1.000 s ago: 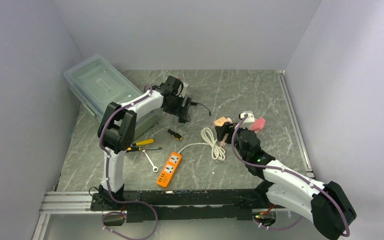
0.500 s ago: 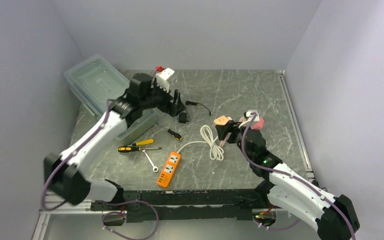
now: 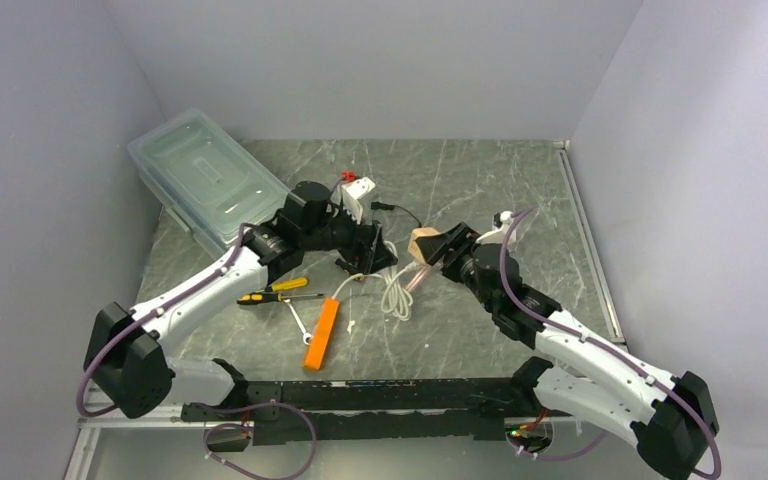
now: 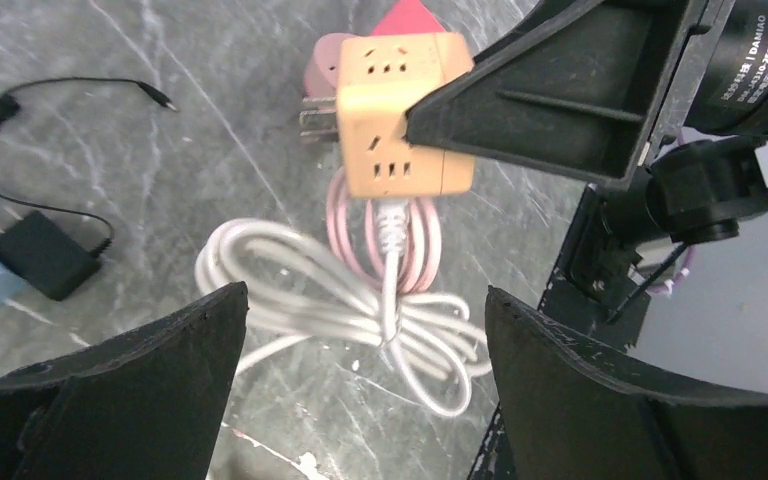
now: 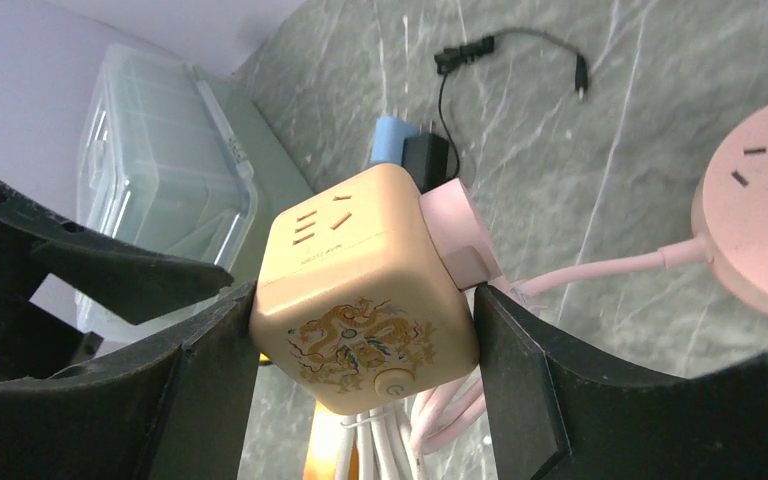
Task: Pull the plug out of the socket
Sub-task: Place the plug at the center of the board, then remove the plug from the socket.
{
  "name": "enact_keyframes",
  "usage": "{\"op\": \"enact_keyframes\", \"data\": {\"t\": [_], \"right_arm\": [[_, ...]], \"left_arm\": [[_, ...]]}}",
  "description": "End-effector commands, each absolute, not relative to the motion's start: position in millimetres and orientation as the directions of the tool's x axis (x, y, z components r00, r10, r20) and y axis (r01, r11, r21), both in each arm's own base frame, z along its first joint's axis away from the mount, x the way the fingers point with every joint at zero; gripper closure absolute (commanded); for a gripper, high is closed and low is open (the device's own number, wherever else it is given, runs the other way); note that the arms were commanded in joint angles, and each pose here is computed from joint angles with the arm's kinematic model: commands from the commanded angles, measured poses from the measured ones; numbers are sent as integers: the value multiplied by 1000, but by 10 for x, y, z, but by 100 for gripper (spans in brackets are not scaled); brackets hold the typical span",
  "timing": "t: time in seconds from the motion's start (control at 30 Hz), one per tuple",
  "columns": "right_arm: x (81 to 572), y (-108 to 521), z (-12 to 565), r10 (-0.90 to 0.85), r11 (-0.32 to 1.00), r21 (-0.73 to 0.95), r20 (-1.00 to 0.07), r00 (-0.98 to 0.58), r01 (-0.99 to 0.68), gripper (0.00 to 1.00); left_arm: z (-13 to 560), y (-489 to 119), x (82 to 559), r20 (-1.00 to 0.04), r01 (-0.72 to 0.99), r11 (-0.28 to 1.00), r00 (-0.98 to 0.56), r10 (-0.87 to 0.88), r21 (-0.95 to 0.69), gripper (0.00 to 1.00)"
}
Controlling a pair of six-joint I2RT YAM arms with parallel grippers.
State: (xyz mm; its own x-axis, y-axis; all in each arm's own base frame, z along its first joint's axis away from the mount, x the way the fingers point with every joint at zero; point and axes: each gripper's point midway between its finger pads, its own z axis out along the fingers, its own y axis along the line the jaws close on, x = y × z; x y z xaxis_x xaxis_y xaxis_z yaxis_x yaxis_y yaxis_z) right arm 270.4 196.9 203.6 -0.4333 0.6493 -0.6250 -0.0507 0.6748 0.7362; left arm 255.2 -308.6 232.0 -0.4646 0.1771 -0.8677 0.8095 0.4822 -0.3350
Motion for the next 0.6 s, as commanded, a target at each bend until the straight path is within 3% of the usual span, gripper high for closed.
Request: {"op": "enact_keyframes", "data": {"t": [0.0,0.23,0.57], "right_arm": [[2697,2174,2722,826,429,900,-424,-371,-75,100],[2653,2296,2817,859,355,933,-348,-376,-52,100],[2607,2472,2893,858,322,945,-319,-404,-62,100]], "left_arm": [[2419,-3259,2436,-864,828,390,-485,135,-403,8],[2368,-3330,2383,-856,835,357,-495,151,-420,7],[2284,-3403,2370,-837,827,339,-521,166,-448,7]]}}
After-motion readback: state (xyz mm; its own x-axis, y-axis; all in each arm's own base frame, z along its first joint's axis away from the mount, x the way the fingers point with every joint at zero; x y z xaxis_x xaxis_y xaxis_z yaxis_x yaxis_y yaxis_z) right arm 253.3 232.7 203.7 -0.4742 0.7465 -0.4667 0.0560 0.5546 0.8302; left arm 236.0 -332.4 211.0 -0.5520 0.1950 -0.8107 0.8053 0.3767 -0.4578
